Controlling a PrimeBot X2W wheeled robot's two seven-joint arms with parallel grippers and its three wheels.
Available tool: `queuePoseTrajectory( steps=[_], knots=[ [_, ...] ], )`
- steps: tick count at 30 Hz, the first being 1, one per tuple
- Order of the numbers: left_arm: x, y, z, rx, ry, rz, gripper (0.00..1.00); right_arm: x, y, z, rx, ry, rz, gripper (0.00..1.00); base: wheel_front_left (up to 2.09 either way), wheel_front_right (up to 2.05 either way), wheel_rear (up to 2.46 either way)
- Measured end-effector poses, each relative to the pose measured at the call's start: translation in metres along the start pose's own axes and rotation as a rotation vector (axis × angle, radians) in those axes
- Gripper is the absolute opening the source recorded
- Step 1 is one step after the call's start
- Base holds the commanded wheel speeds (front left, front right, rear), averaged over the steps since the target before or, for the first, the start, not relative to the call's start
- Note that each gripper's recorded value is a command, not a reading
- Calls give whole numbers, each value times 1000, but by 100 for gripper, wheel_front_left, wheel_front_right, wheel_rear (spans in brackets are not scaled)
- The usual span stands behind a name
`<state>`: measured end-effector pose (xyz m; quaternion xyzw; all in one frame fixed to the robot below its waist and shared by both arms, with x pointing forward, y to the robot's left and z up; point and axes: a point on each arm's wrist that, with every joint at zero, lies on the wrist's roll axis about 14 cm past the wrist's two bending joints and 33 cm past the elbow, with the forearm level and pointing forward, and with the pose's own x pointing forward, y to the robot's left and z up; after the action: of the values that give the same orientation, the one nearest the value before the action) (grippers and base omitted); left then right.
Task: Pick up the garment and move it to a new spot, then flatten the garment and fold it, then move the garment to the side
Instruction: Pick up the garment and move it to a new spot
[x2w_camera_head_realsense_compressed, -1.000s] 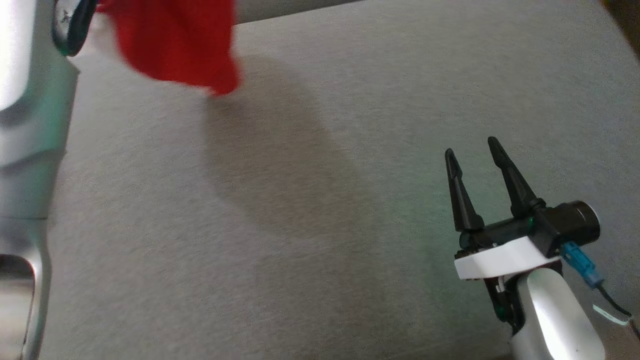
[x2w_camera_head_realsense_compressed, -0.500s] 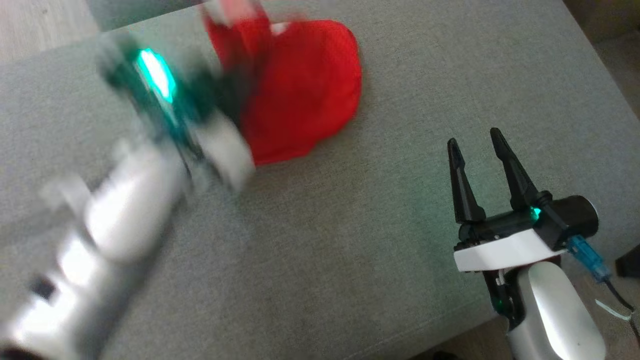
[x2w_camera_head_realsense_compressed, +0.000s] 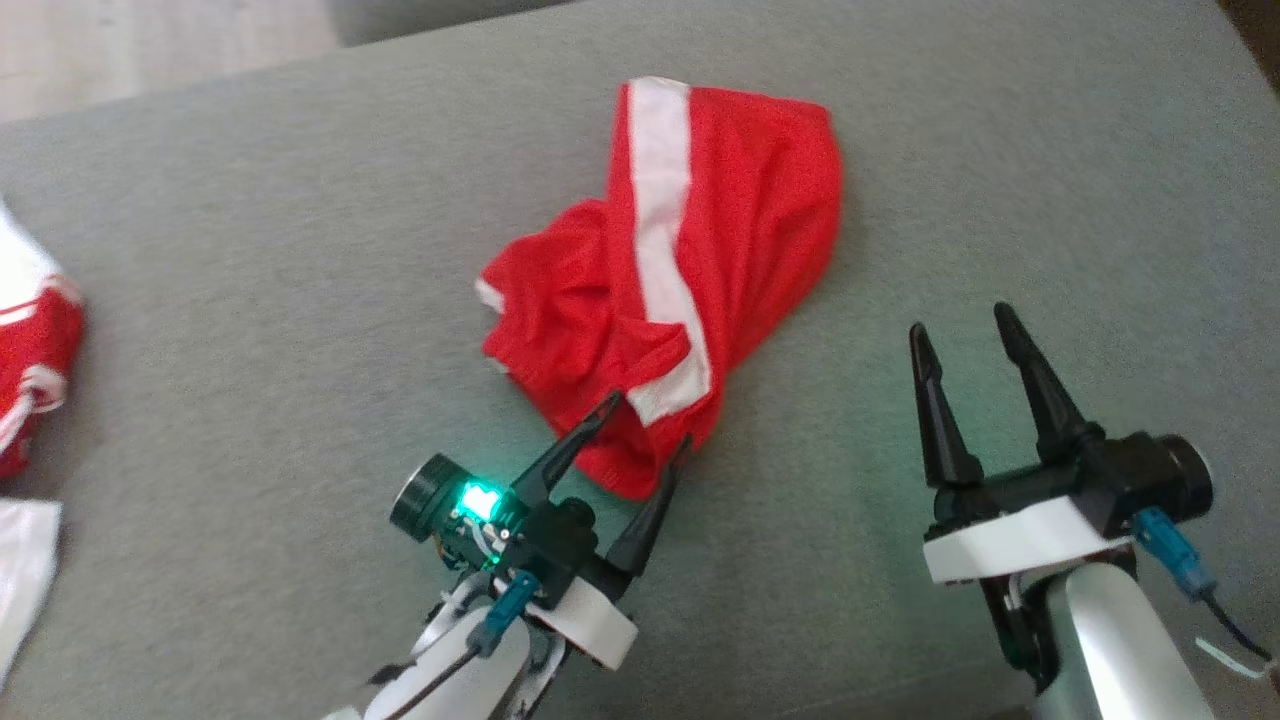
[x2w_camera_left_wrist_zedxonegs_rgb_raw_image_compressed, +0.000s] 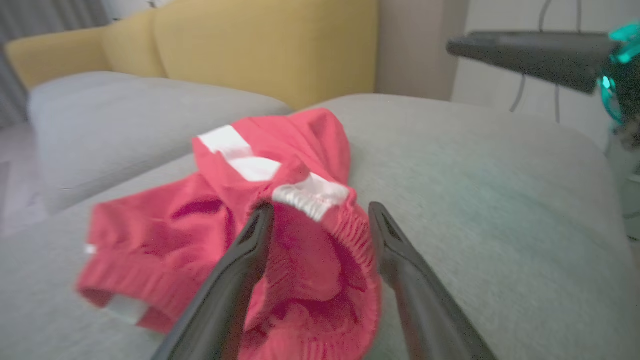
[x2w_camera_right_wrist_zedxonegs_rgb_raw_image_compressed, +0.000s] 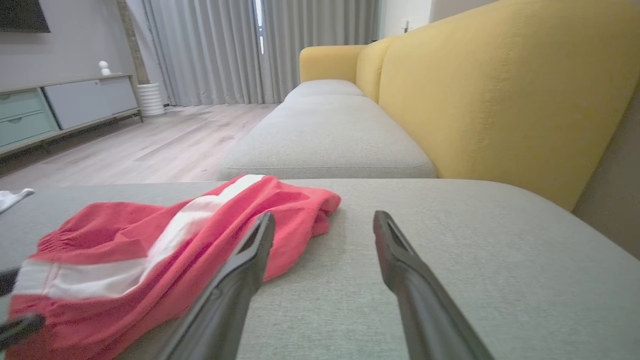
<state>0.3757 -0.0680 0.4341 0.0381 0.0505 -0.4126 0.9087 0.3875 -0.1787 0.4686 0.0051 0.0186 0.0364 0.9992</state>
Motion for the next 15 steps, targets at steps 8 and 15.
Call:
queuePoseTrajectory(
  steps=[8,15],
  knots=[
    [-74,61,31,-205,-116,440,100,-8,39,5,4,-16,110,100,0,0,0],
    [-154,111,50,-257,-235,760,100,-15,60,22,9,-68,171,100,0,0,0]
  ],
)
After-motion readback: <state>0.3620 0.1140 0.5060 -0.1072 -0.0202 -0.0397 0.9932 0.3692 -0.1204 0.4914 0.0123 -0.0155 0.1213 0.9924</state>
